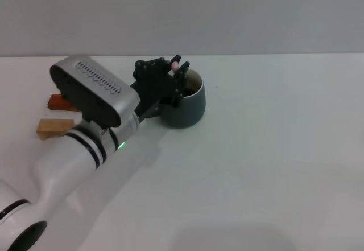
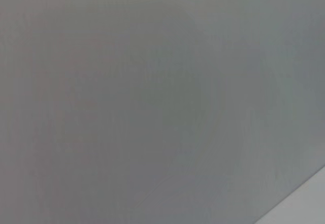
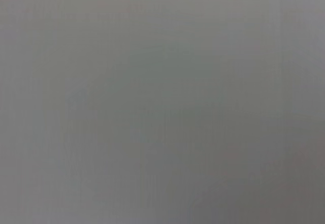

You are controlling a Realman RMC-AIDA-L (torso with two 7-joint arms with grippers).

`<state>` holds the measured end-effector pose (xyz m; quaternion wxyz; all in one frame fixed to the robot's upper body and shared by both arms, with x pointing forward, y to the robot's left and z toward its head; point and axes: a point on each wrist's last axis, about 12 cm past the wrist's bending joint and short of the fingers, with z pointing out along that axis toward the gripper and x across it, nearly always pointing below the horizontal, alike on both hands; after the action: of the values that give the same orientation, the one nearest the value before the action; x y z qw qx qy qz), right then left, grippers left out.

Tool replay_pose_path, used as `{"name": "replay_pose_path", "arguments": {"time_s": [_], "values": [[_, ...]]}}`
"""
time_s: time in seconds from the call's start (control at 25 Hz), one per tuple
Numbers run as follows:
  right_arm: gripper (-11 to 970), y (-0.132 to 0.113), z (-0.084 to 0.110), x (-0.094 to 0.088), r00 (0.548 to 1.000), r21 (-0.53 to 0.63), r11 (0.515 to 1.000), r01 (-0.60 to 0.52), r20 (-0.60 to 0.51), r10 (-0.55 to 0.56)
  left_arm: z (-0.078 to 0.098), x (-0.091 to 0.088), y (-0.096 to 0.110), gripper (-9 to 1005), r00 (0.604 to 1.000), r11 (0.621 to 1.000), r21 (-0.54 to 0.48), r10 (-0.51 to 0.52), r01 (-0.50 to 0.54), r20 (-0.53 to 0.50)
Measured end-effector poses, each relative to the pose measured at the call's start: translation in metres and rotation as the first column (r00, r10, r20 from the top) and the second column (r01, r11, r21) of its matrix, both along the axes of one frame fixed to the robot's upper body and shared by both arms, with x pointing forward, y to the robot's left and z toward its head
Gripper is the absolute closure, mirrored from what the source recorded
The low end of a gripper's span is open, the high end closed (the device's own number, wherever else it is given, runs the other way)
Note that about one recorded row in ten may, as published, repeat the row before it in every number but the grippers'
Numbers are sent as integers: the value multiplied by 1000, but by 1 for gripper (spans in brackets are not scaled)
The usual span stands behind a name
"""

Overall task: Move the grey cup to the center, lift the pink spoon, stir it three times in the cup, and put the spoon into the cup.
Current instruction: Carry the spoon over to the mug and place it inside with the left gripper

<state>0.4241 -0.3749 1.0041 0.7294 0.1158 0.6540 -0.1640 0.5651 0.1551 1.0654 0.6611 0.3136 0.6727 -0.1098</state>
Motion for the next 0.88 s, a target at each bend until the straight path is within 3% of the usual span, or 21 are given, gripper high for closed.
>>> {"name": "replay_pose_path", "arguments": {"time_s": [0.44,0.88], "values": [[960,-1,0,-1,1000,-3,1000,4,-3,-4,1,-2,-13,741,999,999,8,-52,52,4],[959,1,1,2,1000,-3,1000,-7,2,7,-12,-15,7,734,999,1000,4,13,-13,-34]]}}
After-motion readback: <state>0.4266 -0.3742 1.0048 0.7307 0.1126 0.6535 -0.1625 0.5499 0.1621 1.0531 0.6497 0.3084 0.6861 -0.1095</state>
